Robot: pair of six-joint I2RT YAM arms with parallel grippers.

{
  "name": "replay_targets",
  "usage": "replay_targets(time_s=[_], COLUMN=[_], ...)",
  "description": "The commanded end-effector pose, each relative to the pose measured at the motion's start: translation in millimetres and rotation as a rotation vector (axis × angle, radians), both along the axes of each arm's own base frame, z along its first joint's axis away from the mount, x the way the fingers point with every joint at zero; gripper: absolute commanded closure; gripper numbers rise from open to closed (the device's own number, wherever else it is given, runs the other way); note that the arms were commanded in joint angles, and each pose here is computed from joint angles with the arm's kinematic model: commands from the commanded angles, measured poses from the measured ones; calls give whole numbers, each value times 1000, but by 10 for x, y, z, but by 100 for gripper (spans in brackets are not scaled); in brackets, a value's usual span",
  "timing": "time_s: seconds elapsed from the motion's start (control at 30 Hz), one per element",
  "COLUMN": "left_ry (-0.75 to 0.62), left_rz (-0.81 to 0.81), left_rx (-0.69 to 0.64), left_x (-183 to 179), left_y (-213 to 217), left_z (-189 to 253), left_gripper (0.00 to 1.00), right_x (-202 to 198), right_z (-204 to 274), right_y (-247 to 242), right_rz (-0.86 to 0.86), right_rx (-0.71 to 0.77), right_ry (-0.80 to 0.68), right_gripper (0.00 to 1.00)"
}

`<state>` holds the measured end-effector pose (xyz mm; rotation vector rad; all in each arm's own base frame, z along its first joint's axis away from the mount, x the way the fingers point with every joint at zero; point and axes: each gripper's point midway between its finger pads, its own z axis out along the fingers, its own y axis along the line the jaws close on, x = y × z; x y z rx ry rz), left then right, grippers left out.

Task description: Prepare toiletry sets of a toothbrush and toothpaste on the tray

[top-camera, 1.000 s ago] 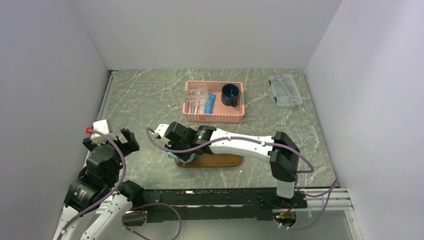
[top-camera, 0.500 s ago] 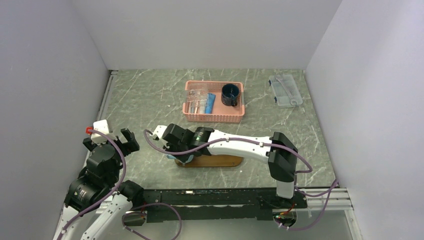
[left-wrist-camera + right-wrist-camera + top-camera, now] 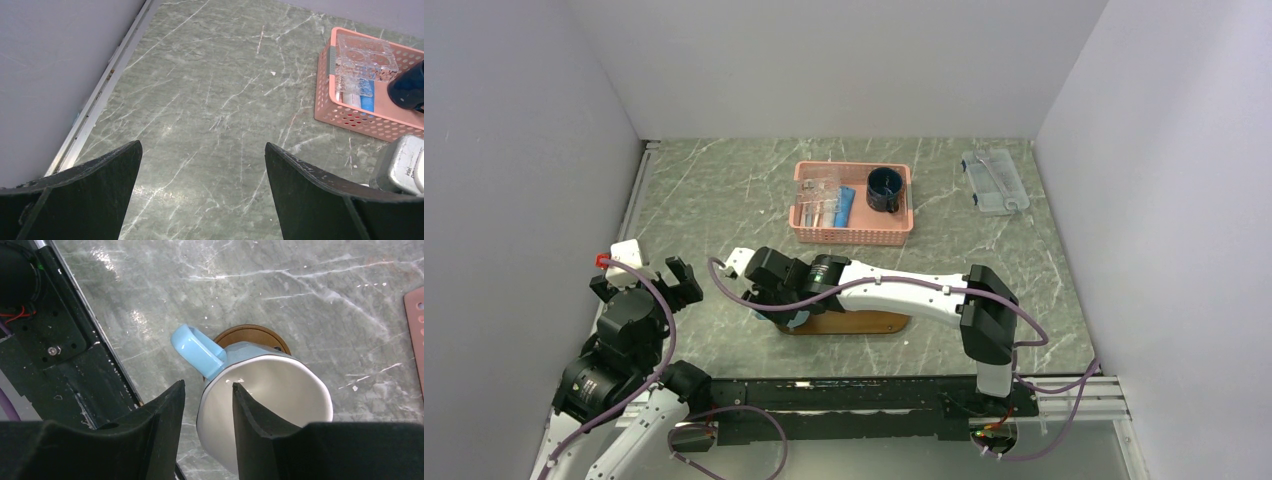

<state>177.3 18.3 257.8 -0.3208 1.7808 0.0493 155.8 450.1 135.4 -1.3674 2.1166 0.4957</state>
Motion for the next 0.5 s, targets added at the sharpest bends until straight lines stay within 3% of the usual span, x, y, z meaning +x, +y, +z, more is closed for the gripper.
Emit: replay_targets(time_s=[0.0, 0.47], left_ry=[-33, -25], left_rz=[7, -5], left_rx=[-20, -14], left_x=[12, 25], left_y=[3, -19], left_z=[58, 51], left_gripper=[1, 1], right_x=[84, 374], right_z=[384, 952], right_y=[96, -422], right_rz=[-35, -213], right_rx=[94, 152], right_ry=[-58, -208], right_gripper=[56, 46])
